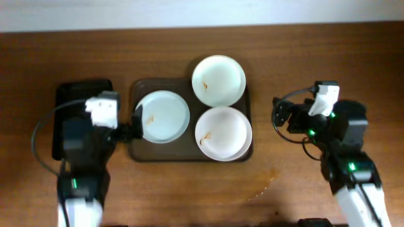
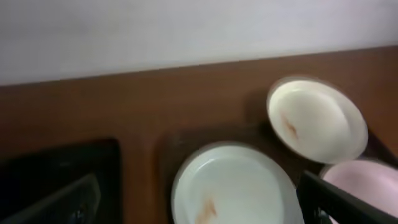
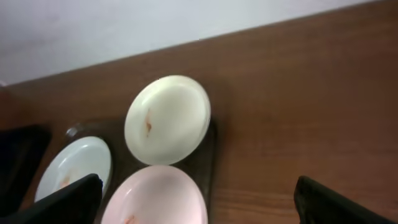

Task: Clean dirty plates on tray and stack at the side

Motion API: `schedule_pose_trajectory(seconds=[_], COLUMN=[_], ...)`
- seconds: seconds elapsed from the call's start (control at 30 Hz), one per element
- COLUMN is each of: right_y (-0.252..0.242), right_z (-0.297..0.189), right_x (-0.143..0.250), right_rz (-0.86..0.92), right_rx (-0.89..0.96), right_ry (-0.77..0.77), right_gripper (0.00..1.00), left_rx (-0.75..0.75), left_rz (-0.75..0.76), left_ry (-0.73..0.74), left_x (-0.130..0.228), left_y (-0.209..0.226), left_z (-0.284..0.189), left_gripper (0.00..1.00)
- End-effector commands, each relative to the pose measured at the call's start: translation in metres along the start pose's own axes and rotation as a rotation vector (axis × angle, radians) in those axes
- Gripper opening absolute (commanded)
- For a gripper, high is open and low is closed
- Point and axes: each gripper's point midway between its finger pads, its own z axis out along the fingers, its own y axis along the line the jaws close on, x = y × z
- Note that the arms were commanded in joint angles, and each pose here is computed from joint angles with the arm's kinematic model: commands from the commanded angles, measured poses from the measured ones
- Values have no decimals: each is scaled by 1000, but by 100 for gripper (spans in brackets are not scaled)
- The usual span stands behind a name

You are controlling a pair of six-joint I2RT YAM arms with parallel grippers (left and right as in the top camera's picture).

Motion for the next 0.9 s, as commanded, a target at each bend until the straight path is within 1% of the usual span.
schedule_pose_trajectory(seconds=[0.0,0.03,0.07,0.13,0.17,0.2,0.3,0.33,0.37,0.4,0.43,0.47,0.5,0.57,0.6,0.63,0.67,0.7,0.73,0.8,0.87], right_y=[3,1,-1,6,4,3,-2,-5,-7,-2,7,18,28,51,66,84,101,116,128,151,167], right_z=[25,38,48,60,67,70,76,80,82,88,96,105,111,124,132,143,153,163,173,191,207], right_x=[-6,-9,-3,-1,-3,-2,5,5,4,5,6,11,17,36,44,53,62,70,76,85,91], right_rz=[11,8,31,30,25,28,54,69,67,53,44,67,92,97,92,84,77,70,53,-38,-96], right_rx=[-51,-60,-69,-131,-134,-130,-109,-68,-26,25,60,68,55,24,-2,-38,-67,-87,-92,-96,-92], right_ry=[45,35,64,72,62,69,132,158,178,215,248,280,300,342,351,353,359,380,414,505,559], right_gripper=[98,98,98,99,98,95,95,96,96,96,95,94,93,91,88,86,85,84,82,80,75], left_rx=[102,122,212,234,240,255,249,237,214,116,52,47,47,43,18,-74,-127,-139,-157,-181,-202], left_rz=[-44,-65,-92,-126,-141,-138,-125,-132,-131,-180,-193,-195,-204,-225,-238,-282,-312,-334,-371,-387,-399], left_ry=[127,202,248,342,348,327,216,200,200,211,214,218,230,296,335,376,392,402,406,412,432], left_x=[-27,-25,-22,4,11,8,-19,-23,-22,-20,-18,-17,-14,2,12,24,29,32,34,37,43], left_y=[-6,-6,-18,-20,-18,-20,-16,-14,-10,5,16,16,16,15,18,31,41,45,51,61,68], left_z=[41,53,65,75,91,96,104,106,107,109,110,110,109,107,106,103,100,98,95,92,88], left_gripper=[99,99,99,99,99,99,99,99,99,99,99,99,99,95,93,93,93,93,96,98,98])
